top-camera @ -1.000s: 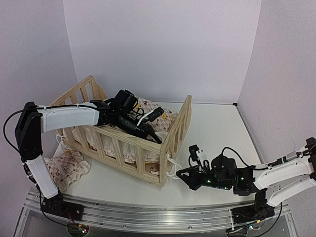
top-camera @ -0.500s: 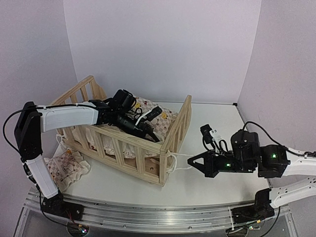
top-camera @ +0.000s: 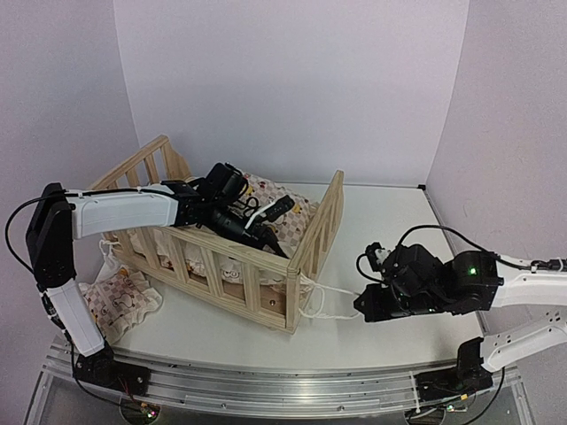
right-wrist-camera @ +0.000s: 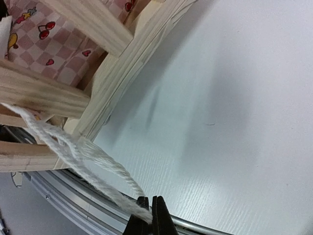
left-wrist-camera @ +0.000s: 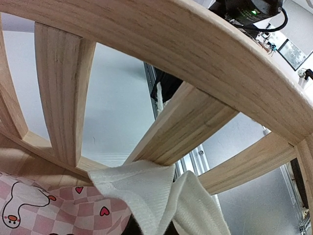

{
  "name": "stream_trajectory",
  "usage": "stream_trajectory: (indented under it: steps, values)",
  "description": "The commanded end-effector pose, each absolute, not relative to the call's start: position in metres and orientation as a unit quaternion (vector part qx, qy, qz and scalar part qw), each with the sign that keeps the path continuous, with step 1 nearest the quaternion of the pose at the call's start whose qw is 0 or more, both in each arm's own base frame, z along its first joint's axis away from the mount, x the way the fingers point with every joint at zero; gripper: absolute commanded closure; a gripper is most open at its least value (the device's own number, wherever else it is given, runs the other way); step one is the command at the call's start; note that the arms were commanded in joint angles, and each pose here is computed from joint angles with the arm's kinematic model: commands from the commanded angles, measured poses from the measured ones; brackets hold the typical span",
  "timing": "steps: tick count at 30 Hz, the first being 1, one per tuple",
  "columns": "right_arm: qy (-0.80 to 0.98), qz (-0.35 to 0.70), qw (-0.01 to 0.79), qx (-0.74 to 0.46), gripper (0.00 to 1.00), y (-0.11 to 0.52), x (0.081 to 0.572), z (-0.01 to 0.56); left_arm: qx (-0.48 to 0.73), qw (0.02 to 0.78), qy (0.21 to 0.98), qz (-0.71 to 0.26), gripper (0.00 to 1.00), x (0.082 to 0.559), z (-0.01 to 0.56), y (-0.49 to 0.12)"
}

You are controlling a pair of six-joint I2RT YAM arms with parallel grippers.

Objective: Set up the pet bed

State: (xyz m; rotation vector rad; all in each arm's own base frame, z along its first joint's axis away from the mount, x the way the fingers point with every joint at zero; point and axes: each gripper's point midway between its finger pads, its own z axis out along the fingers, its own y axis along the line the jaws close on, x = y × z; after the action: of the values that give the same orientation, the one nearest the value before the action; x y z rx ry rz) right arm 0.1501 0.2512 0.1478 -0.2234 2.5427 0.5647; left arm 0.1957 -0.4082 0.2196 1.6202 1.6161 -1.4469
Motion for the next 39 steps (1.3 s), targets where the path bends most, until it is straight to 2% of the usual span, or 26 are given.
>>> stream_trajectory:
  steps: [1, 6, 11, 13, 16, 21, 23, 29, 33, 35, 39]
  values:
    - [0.947, 0.079, 0.293, -0.105, 0.99, 0.218, 0.167, 0.156, 0.590, 0.260, 0.569, -0.511, 1.00, 0.208, 0.242, -0.401]
    - [0.942, 0.057, 0.292, -0.155, 0.92, 0.237, 0.175, 0.163, 0.589, 0.261, 0.569, -0.512, 1.00, 0.208, 0.243, -0.401]
    - [0.961, 0.053, 0.246, -0.114, 0.67, 0.225, 0.160, 0.129, 0.588, 0.262, 0.568, -0.513, 1.00, 0.208, 0.243, -0.401]
    - [0.963, 0.071, 0.241, -0.095, 0.62, 0.222, 0.156, 0.124, 0.588, 0.262, 0.568, -0.514, 1.00, 0.208, 0.242, -0.401]
    - [0.951, 0.152, 0.255, -0.091, 0.58, 0.237, 0.152, 0.131, 0.587, 0.262, 0.565, -0.516, 1.00, 0.207, 0.242, -0.401]
    - [0.837, 0.436, 0.292, -0.153, 0.55, 0.316, 0.132, 0.176, 0.588, 0.264, 0.564, -0.516, 1.00, 0.208, 0.241, -0.402]
    - [0.809, 0.477, 0.309, -0.153, 0.55, 0.326, 0.132, 0.181, 0.587, 0.264, 0.565, -0.516, 1.00, 0.208, 0.240, -0.402]
    - [0.792, 0.500, 0.282, -0.207, 0.53, 0.362, 0.124, 0.175, 0.588, 0.264, 0.568, -0.512, 1.00, 0.208, 0.240, -0.401]
    - [0.785, 0.509, 0.286, -0.207, 0.56, 0.364, 0.124, 0.175, 0.588, 0.263, 0.568, -0.512, 1.00, 0.208, 0.239, -0.401]
    - [0.789, 0.502, 0.295, -0.195, 0.60, 0.360, 0.128, 0.172, 0.588, 0.263, 0.567, -0.512, 1.00, 0.208, 0.239, -0.401]
    - [0.801, 0.474, 0.329, -0.163, 0.81, 0.350, 0.144, 0.165, 0.588, 0.263, 0.567, -0.513, 1.00, 0.208, 0.238, -0.401]
